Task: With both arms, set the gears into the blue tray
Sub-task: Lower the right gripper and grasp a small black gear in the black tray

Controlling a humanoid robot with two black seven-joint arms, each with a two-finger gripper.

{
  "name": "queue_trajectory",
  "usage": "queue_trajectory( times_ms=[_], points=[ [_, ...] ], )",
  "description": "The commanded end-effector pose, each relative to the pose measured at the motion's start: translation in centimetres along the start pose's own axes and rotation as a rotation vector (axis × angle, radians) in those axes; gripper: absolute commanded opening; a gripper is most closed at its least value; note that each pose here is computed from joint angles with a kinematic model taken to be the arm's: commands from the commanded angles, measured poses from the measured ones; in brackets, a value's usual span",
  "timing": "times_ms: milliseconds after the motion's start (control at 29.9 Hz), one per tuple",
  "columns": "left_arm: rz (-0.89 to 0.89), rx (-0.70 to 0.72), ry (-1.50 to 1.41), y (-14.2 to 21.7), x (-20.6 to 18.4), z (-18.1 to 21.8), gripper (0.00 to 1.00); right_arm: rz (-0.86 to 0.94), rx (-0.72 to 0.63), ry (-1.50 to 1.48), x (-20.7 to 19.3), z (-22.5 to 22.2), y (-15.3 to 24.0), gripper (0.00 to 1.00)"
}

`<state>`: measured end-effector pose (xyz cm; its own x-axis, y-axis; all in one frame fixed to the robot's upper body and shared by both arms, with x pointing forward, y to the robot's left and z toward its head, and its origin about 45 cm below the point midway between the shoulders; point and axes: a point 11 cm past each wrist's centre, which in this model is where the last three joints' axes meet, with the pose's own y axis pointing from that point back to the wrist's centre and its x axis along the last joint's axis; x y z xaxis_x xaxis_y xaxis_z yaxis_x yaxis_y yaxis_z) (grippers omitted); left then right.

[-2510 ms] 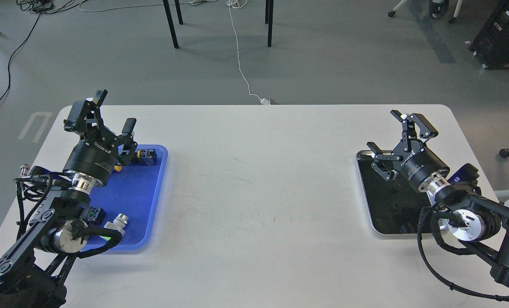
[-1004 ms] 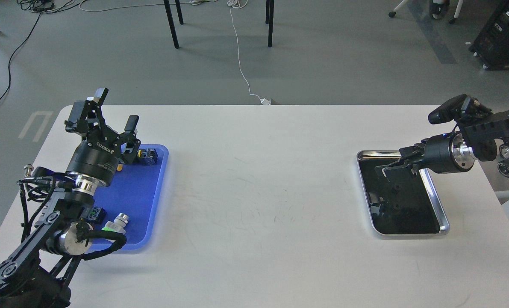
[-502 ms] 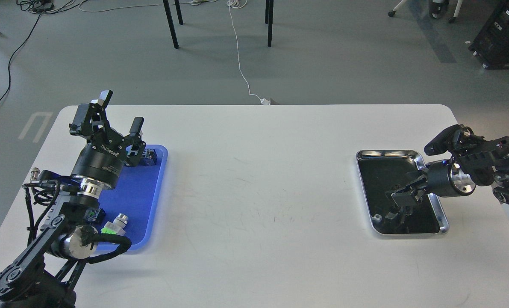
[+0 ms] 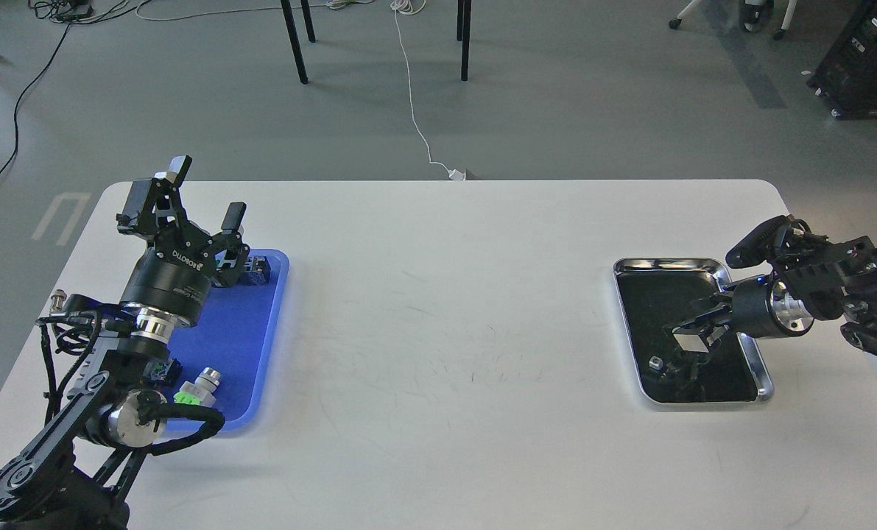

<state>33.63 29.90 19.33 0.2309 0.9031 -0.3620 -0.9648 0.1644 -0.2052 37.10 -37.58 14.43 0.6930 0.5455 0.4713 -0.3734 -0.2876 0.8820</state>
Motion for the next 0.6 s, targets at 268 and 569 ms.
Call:
queue_trajectory(
  times_ms=[268,569],
  points=[
    [0.0,0.004,0.003,0.06,-0.08,-0.15,0.98,-0.011,-0.005,0.002,-0.29,-0.01,-0.57,0.51],
    [-0.003,0.003,0.008,0.05,-0.22,-0.23,0.98,-0.018,-0.008,-0.003,-0.75,0.09,-0.7,0.44]
  ],
)
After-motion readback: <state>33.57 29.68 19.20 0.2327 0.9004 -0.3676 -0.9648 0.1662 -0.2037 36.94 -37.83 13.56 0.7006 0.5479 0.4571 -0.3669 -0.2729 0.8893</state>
